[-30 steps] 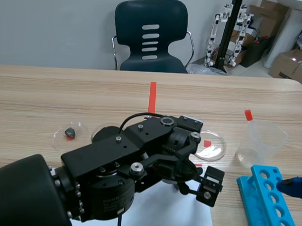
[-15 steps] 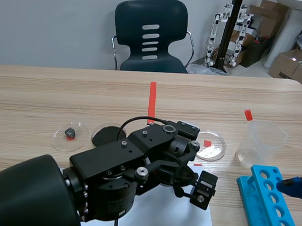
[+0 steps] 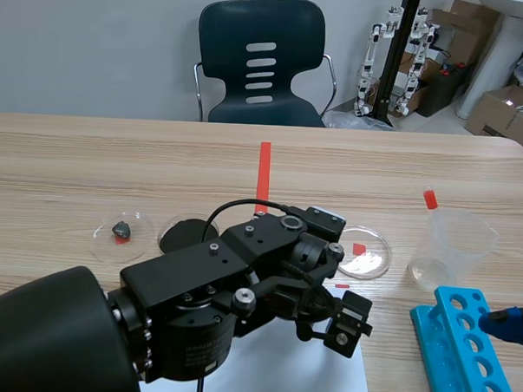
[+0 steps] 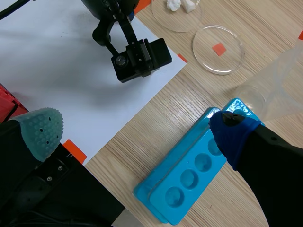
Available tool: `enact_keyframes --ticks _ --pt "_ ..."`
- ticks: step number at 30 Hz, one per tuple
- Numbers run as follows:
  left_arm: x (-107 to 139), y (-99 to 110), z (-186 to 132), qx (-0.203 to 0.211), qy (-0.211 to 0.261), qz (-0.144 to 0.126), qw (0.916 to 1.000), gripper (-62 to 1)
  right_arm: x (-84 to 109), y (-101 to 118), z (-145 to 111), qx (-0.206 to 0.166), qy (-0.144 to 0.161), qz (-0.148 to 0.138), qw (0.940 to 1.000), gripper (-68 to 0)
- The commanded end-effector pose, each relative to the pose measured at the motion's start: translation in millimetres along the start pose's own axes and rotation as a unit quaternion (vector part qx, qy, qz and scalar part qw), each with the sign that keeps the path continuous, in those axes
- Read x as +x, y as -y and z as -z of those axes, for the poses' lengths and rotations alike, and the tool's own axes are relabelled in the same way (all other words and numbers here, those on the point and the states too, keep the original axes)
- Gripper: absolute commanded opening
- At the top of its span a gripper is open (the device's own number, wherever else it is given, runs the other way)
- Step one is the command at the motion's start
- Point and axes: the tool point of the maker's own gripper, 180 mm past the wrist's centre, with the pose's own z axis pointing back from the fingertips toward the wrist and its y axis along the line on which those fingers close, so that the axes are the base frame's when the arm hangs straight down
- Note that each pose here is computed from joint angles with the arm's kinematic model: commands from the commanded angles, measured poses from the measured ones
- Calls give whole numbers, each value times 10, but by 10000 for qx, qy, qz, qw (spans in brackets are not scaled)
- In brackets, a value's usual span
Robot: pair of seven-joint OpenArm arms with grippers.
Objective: Pick up the right mineral with the left hand
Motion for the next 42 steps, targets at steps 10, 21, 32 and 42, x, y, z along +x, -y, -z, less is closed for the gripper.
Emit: enact_keyframes --ticks 10,21,32,42 --pt "130 159 -58 -173 127 -40 9998 -222 88 27 -7 -31 133 -47 9999 -19" --pt "110 159 -58 -172 70 -39 9998 -398 88 27 -7 -31 133 -47 9999 -19" --pt "104 153 -62 -152 43 -20 9999 -466 88 27 -7 -31 133 -47 9999 -19" --pt "221 216 -290 -385 412 -95 9984 -509 88 27 -7 -31 133 -47 9999 -19"
